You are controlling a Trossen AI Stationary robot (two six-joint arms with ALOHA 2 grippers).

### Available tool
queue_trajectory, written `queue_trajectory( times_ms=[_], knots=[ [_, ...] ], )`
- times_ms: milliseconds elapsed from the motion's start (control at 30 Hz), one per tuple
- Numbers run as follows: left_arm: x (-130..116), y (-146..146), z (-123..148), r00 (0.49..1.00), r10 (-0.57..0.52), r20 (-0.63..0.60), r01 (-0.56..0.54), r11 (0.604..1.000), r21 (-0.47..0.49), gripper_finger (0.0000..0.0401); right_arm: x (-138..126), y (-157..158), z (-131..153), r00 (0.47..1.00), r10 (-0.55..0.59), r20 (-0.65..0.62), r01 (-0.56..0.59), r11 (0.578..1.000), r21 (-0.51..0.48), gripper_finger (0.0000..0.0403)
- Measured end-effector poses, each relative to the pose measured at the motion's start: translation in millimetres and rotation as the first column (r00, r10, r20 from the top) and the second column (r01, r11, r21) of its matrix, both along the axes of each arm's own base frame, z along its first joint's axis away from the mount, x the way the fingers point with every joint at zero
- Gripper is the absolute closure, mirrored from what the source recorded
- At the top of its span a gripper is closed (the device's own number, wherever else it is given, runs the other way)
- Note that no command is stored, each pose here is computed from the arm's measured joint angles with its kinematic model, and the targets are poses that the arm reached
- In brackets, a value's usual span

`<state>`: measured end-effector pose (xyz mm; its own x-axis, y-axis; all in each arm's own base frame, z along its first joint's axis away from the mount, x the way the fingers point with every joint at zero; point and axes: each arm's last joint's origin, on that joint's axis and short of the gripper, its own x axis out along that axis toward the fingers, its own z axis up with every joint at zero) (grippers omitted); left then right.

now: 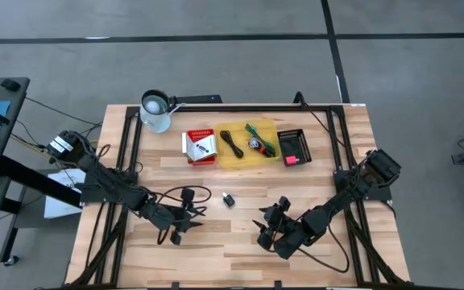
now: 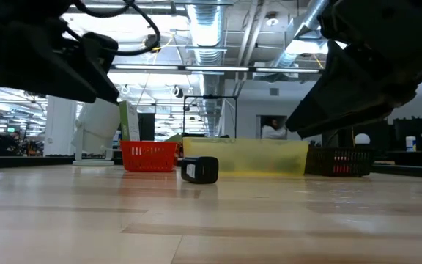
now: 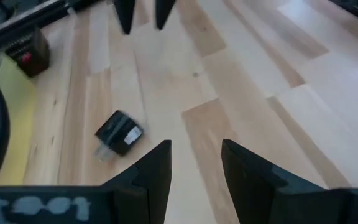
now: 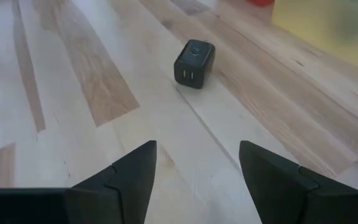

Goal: Pick and place items into bin
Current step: Put the black charger adapter into the black bin

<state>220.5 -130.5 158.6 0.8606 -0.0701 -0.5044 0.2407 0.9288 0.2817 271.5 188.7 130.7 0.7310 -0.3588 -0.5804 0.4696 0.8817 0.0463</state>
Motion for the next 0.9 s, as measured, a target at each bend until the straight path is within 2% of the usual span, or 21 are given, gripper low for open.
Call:
queue_trajectory(
  times_ms=[100, 300, 567, 733, 900],
  knots=[
    [5, 5, 2, 0.999, 0.045, -0.028, -0.045, 0.999, -0.018, 0.0268, 0, 0, 0, 1.000, 0.000, 0.000, 0.000, 1.000, 0.000, 0.0179],
    [12, 10, 8, 0.991, 0.074, -0.114, -0.073, 0.997, 0.013, 0.0251, 0, 0, 0, 1.000, 0.005, -0.003, -0.005, 1.000, -0.006, 0.0179],
    [22, 18, 21, 0.980, 0.039, -0.195, -0.021, 0.995, 0.095, 0.0222, 0, 0, 0, 1.000, 0.005, -0.006, -0.005, 1.000, -0.008, 0.0178],
    [33, 31, 37, 0.956, 0.053, -0.289, -0.024, 0.994, 0.103, 0.0217, -1, 0, -1, 1.000, 0.012, -0.024, -0.013, 1.000, -0.006, 0.0174],
    [44, 40, 56, 0.952, -0.011, -0.304, 0.047, 0.993, 0.112, 0.0217, -1, -1, -1, 1.000, 0.013, -0.026, -0.013, 1.000, -0.008, 0.0174]
  ],
)
